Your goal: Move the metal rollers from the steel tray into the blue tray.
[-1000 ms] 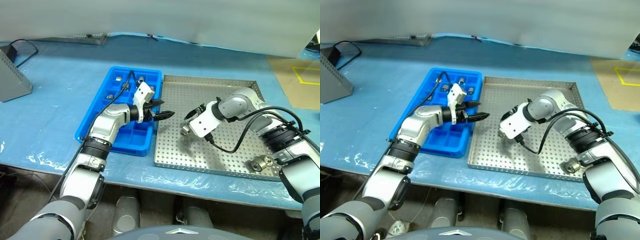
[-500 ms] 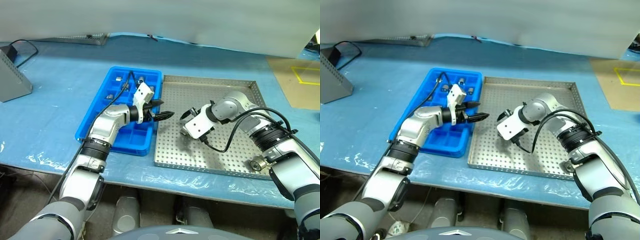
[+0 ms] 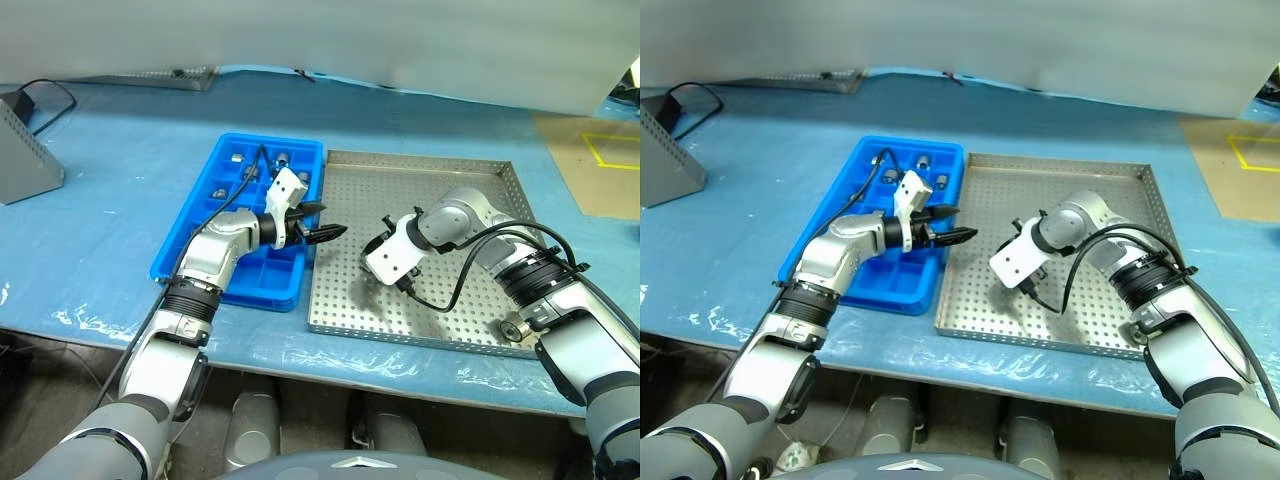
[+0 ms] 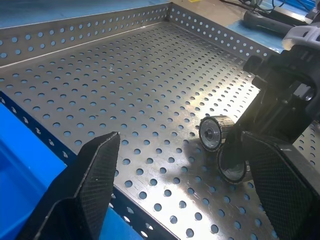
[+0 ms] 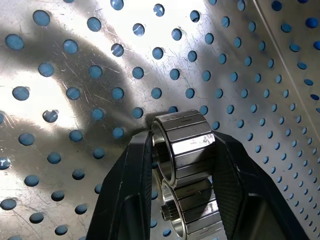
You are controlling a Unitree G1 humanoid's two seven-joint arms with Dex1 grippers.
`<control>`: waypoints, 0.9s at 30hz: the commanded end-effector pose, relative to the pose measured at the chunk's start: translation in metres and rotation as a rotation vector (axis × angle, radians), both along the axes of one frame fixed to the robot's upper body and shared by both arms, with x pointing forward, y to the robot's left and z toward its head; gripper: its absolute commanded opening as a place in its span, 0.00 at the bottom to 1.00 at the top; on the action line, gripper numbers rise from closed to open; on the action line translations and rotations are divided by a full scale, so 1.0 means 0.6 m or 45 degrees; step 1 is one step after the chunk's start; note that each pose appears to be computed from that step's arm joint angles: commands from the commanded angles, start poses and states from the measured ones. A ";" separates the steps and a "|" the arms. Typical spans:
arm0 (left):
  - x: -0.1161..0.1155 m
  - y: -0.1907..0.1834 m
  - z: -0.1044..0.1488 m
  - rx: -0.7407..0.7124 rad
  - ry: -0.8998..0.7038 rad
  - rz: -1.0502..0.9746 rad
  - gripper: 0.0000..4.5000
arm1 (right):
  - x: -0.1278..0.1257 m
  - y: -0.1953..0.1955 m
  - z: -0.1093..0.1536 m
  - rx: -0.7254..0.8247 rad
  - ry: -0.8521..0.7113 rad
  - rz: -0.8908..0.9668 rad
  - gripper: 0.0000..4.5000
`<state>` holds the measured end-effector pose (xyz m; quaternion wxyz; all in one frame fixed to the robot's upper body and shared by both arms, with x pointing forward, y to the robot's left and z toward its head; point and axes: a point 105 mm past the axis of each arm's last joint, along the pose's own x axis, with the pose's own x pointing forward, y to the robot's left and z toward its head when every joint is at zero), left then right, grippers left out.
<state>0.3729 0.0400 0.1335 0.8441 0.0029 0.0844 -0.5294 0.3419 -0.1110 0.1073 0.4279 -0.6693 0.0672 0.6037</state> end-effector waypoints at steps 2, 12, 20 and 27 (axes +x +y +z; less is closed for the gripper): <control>-0.001 -0.004 0.018 -0.021 -0.048 -0.021 0.90 | -0.001 0.001 0.020 0.049 -0.018 -0.008 0.28; -0.001 -0.017 0.025 -0.059 -0.049 -0.033 0.90 | -0.003 0.042 0.147 0.961 0.277 -0.446 0.28; 0.014 -0.017 0.041 -0.099 -0.044 -0.019 0.90 | 0.001 -0.070 0.144 1.499 0.551 -1.080 0.28; 0.012 -0.041 0.052 -0.120 -0.060 -0.083 0.90 | -0.001 -0.075 0.161 1.989 0.770 -1.334 0.28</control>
